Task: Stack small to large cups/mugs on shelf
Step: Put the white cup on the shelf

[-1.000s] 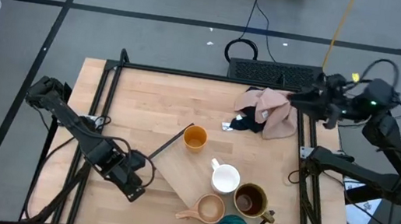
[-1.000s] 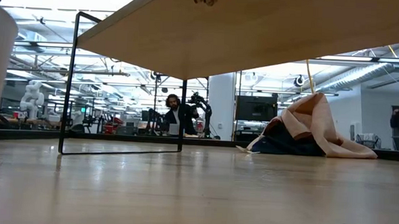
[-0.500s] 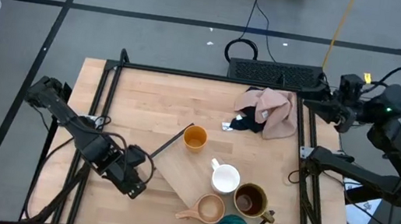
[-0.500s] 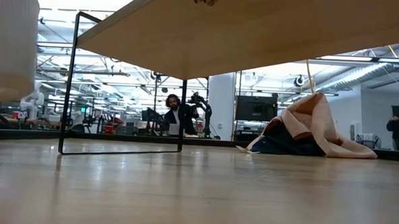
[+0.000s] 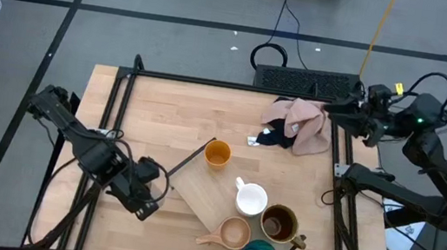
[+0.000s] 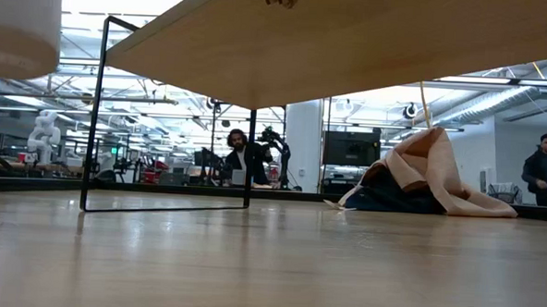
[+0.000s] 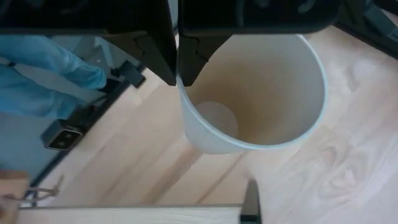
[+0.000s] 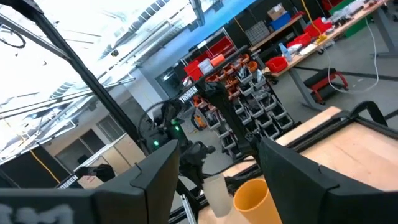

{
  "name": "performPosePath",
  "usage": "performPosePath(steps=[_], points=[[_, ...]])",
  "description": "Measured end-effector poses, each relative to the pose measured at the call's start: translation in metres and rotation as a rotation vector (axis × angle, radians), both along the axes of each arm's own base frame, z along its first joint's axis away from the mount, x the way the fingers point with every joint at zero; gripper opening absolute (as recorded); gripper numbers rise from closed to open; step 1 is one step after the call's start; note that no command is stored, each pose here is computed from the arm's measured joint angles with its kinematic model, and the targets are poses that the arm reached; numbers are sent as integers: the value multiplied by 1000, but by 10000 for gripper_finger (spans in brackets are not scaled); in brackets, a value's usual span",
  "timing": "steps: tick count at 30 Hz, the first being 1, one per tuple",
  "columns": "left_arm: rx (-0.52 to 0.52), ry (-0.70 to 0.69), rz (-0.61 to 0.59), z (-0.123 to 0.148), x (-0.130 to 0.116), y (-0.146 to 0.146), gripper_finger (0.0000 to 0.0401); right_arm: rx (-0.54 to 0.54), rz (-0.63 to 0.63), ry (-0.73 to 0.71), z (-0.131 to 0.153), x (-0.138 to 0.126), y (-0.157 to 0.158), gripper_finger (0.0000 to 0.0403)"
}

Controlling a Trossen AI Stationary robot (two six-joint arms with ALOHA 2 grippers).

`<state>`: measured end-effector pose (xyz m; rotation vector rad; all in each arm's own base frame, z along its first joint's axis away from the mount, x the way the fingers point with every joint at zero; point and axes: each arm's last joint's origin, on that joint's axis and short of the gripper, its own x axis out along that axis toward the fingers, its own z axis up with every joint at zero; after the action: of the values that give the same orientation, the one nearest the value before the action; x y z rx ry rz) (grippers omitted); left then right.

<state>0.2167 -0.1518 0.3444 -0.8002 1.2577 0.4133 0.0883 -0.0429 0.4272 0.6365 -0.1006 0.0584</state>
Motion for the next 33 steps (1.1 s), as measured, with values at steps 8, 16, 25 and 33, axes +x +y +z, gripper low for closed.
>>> performPosePath(steps=[8, 16, 25, 33], points=[[-78, -18, -49, 16, -4, -7, 0, 41, 2, 31, -11, 5, -4, 212], [-76, -230, -35, 59, -4, -7, 0, 37, 1, 31, -11, 5, -4, 212], [-20, -519, -70, 104, 16, -6, 0, 47, 3, 31, -11, 5, -4, 212], [85, -527, -199, 118, 56, -15, 0, 62, 4, 31, -11, 5, -4, 212]])
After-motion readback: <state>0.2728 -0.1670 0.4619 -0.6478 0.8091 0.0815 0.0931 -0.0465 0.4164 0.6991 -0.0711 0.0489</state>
